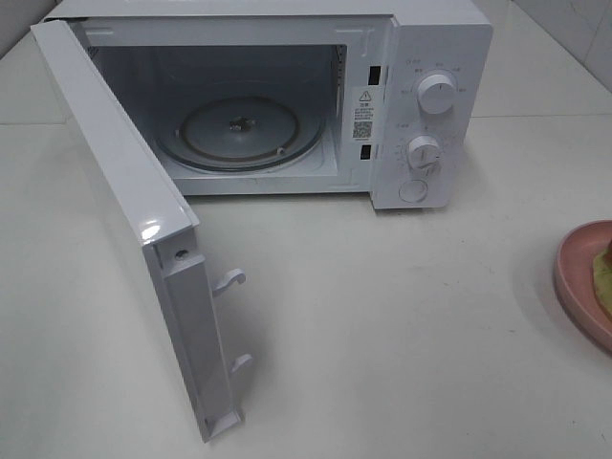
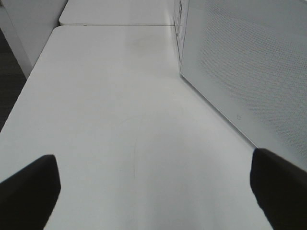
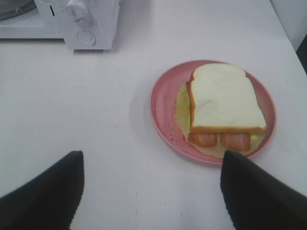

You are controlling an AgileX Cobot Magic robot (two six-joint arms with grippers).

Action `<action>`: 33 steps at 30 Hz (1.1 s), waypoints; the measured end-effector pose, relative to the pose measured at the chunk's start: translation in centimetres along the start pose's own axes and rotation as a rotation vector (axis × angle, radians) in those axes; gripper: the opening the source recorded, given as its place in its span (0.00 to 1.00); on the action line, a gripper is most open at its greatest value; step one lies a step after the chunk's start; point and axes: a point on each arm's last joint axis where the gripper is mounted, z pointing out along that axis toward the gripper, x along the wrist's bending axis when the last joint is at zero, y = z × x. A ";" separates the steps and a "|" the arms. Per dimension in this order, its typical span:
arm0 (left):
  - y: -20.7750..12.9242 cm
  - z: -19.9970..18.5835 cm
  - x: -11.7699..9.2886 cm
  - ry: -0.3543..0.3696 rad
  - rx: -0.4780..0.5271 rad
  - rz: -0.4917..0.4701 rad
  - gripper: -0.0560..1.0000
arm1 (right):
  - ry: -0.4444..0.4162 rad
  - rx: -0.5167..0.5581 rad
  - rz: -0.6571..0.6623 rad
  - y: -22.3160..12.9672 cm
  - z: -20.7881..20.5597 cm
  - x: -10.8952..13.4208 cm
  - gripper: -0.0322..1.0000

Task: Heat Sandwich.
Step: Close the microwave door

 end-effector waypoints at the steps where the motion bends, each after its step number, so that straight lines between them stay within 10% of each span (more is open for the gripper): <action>1: 0.0 0.0 0.0 0.000 0.000 0.000 0.99 | 0.002 -0.014 0.000 -0.1 -0.2 0.0 0.77; 33: 0.0 0.0 0.0 0.000 0.000 0.000 0.99 | 0.005 -0.045 -0.006 -0.4 -0.5 0.0 0.77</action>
